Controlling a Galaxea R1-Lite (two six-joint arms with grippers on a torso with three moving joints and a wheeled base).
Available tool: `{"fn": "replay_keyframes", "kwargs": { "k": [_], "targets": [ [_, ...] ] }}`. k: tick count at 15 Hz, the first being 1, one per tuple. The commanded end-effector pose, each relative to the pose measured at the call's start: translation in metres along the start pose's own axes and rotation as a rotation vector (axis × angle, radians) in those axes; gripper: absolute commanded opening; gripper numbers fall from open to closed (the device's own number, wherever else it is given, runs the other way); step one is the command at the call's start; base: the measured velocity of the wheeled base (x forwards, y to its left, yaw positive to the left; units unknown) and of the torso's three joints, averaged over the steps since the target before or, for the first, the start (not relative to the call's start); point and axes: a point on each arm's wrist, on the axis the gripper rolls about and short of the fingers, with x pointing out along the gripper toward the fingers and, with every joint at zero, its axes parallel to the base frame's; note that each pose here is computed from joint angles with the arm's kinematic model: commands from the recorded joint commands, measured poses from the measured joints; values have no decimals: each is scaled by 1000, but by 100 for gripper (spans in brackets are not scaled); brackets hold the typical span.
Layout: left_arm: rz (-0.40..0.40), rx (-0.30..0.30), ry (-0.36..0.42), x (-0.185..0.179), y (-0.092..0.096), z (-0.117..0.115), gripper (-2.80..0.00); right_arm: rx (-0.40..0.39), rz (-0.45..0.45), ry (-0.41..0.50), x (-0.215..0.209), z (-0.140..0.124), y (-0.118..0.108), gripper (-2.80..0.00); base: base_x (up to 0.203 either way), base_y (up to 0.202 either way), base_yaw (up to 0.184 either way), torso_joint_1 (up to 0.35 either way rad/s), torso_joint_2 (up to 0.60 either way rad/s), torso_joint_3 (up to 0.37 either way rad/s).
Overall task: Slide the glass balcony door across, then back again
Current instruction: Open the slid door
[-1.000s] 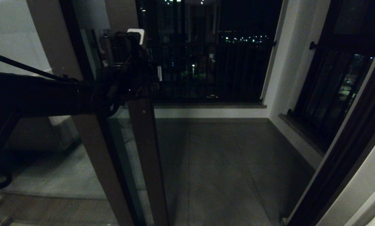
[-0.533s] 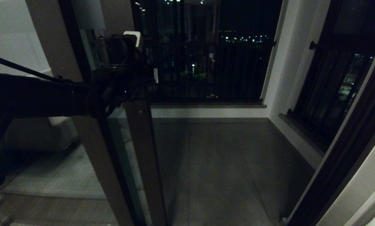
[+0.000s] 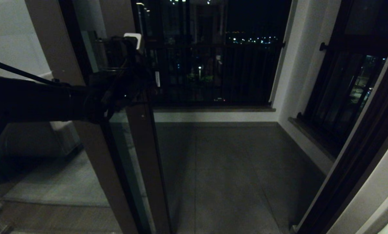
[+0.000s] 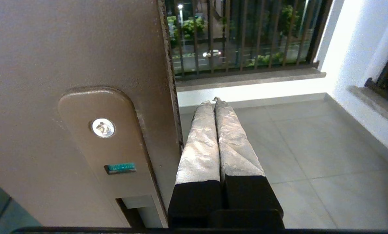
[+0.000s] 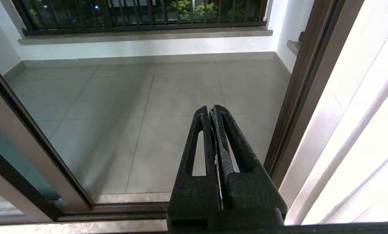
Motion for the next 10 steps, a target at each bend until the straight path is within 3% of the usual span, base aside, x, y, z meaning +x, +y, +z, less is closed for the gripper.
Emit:
{"fn": "replay_keyframes", "kwargs": {
  "k": [1, 10],
  "targets": [
    [15, 1, 1, 0, 4, 0, -280, 0, 0, 1, 0, 0, 0, -280, 0, 0, 0, 0, 0, 0],
    [28, 2, -3, 1, 10, 2, -280, 0, 0, 1, 0, 0, 0, -280, 0, 0, 0, 0, 0, 0]
  ]
}}
